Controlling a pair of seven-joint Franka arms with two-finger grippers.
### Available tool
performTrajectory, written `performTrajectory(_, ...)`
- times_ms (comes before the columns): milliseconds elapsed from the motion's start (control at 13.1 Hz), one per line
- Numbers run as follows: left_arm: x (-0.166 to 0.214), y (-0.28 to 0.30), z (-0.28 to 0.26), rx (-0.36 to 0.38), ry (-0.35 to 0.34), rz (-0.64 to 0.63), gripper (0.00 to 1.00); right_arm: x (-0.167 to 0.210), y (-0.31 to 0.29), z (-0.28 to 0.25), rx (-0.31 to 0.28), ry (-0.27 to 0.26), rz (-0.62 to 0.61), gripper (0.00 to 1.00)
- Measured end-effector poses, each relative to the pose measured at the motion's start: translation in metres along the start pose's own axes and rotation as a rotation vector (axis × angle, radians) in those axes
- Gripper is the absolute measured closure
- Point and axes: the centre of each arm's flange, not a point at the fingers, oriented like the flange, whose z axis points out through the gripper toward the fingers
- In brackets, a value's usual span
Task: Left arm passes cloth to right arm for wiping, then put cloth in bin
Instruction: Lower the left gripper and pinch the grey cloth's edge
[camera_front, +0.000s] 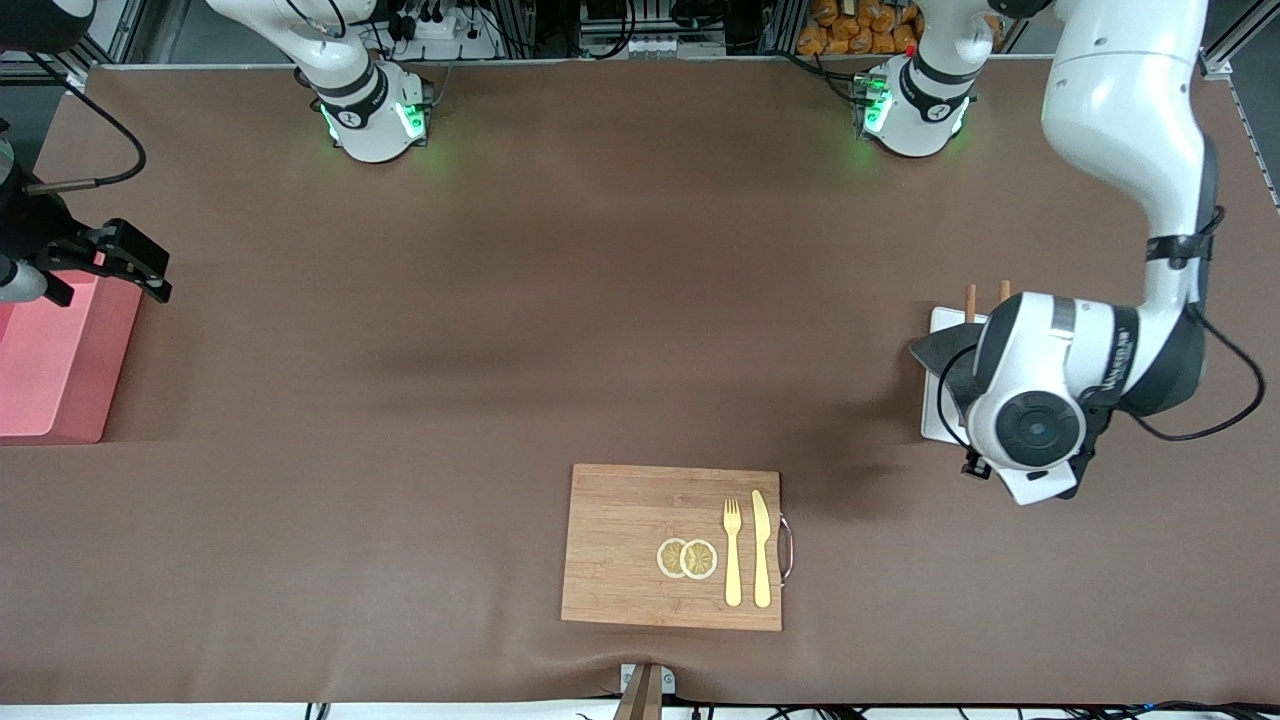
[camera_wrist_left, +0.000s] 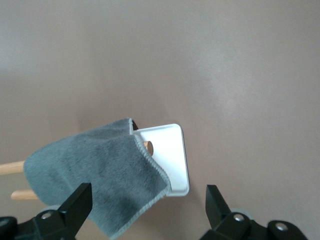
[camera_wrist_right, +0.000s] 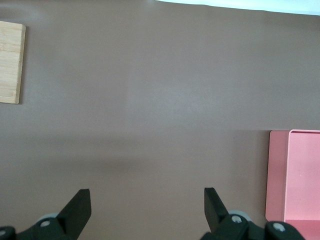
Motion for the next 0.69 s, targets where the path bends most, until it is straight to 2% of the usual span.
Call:
performTrajectory(460,-0.011,-0.001,0.017,0.086,0.014,-0.005,0.0,0.0,0.0,0.004,0.001,-0.016,0.0,0.0)
performTrajectory(690,-0.012,-0.001,0.023,0.101,0.014,-0.027,0.0,0.001,0.0,0.008,0.002,-0.023,-0.001,0.0)
